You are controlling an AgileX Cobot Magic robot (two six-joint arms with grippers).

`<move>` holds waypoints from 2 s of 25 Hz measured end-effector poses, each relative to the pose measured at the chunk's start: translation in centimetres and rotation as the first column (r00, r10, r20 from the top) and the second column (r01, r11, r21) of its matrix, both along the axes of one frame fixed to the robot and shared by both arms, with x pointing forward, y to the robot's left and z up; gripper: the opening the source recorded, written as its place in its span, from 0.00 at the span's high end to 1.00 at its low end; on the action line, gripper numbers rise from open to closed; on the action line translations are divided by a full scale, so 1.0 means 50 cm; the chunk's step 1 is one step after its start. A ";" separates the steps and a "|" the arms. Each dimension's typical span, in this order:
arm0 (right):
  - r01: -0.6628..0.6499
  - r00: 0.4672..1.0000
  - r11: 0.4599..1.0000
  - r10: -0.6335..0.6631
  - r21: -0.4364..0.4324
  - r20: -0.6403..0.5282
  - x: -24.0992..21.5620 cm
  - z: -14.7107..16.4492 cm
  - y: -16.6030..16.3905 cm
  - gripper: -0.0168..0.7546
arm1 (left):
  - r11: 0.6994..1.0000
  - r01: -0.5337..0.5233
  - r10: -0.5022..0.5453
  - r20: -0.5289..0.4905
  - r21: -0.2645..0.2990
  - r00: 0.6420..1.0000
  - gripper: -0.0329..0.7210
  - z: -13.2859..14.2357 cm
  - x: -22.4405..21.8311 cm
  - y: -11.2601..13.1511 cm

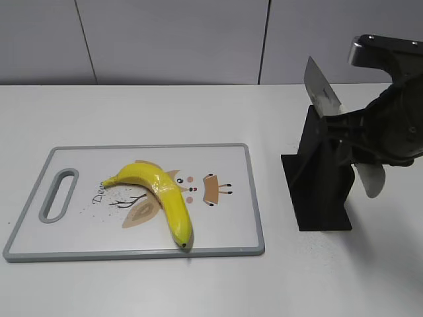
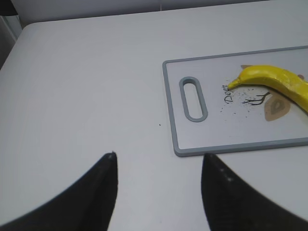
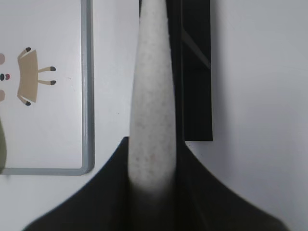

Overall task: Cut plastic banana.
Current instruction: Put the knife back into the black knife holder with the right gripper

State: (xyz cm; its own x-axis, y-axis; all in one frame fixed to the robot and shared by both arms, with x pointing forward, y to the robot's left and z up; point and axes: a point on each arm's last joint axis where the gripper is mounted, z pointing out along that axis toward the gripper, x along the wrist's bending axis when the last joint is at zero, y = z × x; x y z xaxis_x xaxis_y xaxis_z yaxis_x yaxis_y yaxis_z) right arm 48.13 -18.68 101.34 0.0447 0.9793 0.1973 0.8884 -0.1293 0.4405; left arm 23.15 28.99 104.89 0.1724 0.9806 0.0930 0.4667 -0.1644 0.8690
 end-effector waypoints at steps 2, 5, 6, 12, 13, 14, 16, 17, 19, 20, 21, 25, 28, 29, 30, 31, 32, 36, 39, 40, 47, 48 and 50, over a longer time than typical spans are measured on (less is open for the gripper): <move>0.011 1.000 1.000 -0.011 0.011 0.007 0.001 0.001 0.001 0.77 | 1.000 0.000 0.000 0.000 0.000 1.000 0.25 0.000 0.000 0.000; 0.021 1.000 1.000 -0.022 0.021 0.019 0.001 0.004 0.000 0.77 | 1.000 0.000 0.000 -0.001 0.000 1.000 0.25 0.000 0.000 0.000; 0.020 0.999 1.000 -0.020 0.019 0.027 0.000 0.007 -0.001 0.77 | 1.000 0.000 0.000 -0.001 0.000 1.000 0.25 0.000 0.000 0.000; 0.017 0.999 1.000 -0.017 0.011 0.041 -0.004 0.016 -0.005 0.77 | 1.000 0.000 0.000 -0.001 0.000 1.000 0.25 0.000 0.000 0.000; 0.017 0.999 1.000 -0.017 0.012 0.042 -0.004 0.016 -0.005 0.77 | 1.000 0.000 0.000 -0.001 0.000 1.000 0.25 0.000 0.000 0.000; 0.017 0.999 1.000 -0.017 0.012 0.043 -0.004 0.017 -0.005 0.77 | 1.000 0.000 0.000 -0.001 0.000 1.000 0.25 0.000 0.000 0.000; 0.015 0.999 1.000 -0.016 0.013 0.047 -0.005 0.019 -0.006 0.77 | 1.000 0.000 0.000 -0.001 0.000 1.000 0.25 0.000 0.000 0.000; 0.014 0.999 1.000 -0.015 0.012 0.047 -0.005 0.019 -0.006 0.77 | 1.000 0.000 0.000 -0.001 0.000 1.000 0.25 0.000 0.000 0.000; 0.013 0.999 1.000 -0.014 0.004 0.036 -0.007 0.018 -0.007 0.77 | 1.000 0.000 0.000 -0.001 0.000 1.000 0.25 0.000 0.000 0.000; 0.013 0.999 1.000 -0.013 0.001 0.031 -0.007 0.016 -0.007 0.77 | 1.000 0.000 0.000 -0.001 0.000 1.000 0.25 0.000 0.000 0.000; 0.012 1.000 1.000 -0.012 -0.003 0.024 -0.006 0.012 -0.006 0.77 | 1.000 0.000 0.000 -0.001 0.000 1.000 0.25 0.000 0.000 0.000; 0.000 1.000 1.000 0.000 -0.026 -0.008 0.002 -0.008 -0.002 0.77 | 1.000 0.000 0.000 -0.001 0.000 1.000 0.25 0.000 0.000 0.000; -0.006 0.999 0.999 0.004 -0.046 -0.043 0.009 -0.028 0.001 0.77 | 1.000 0.000 0.000 -0.001 0.000 1.000 0.25 0.000 0.000 0.000; -0.007 0.998 0.999 0.004 -0.052 -0.055 0.010 -0.033 0.001 0.77 | 1.000 0.000 0.000 -0.001 0.000 1.000 0.25 0.000 0.000 0.000; -0.009 0.998 0.998 0.006 -0.056 -0.058 0.010 -0.034 0.001 0.77 | 1.000 0.000 0.000 -0.001 0.000 1.000 0.25 0.000 0.000 0.000; -0.013 0.998 0.998 0.009 -0.060 -0.063 0.009 -0.035 0.000 0.77 | 1.000 0.000 0.000 -0.001 0.000 1.000 0.25 0.000 0.000 0.000; -0.026 0.997 0.997 0.021 -0.068 -0.074 0.007 -0.035 0.000 0.77 | 1.000 0.000 0.000 -0.001 0.000 1.000 0.25 0.000 0.000 0.000; -0.064 0.993 0.994 0.055 -0.084 -0.105 0.001 -0.038 -0.001 0.72 | 1.000 0.000 0.000 -0.001 0.000 1.000 0.25 0.000 0.000 0.000; -0.085 0.990 0.993 0.075 -0.080 -0.116 -0.002 -0.037 0.001 0.48 | 1.000 0.000 0.000 -0.001 0.000 1.000 0.25 0.000 0.000 0.000; -0.088 0.991 0.993 0.079 -0.076 -0.110 -0.004 -0.032 0.000 0.39 | 1.000 0.000 0.000 -0.001 0.000 1.000 0.25 0.000 0.000 0.000; -0.183 0.980 0.980 0.188 -0.073 0.070 -0.060 0.074 -0.026 0.14 | 1.000 0.000 0.000 -0.001 0.000 1.000 0.25 0.000 0.000 0.000; -0.216 0.971 0.972 0.224 -0.093 0.085 -0.073 0.088 -0.033 0.14 | 1.000 0.000 0.000 -0.001 0.000 1.000 0.25 0.000 0.000 0.000; -0.291 0.948 0.946 0.305 -0.145 0.090 -0.106 0.114 -0.049 0.15 | 1.000 0.000 0.000 -0.001 0.000 1.000 0.25 0.000 0.000 0.000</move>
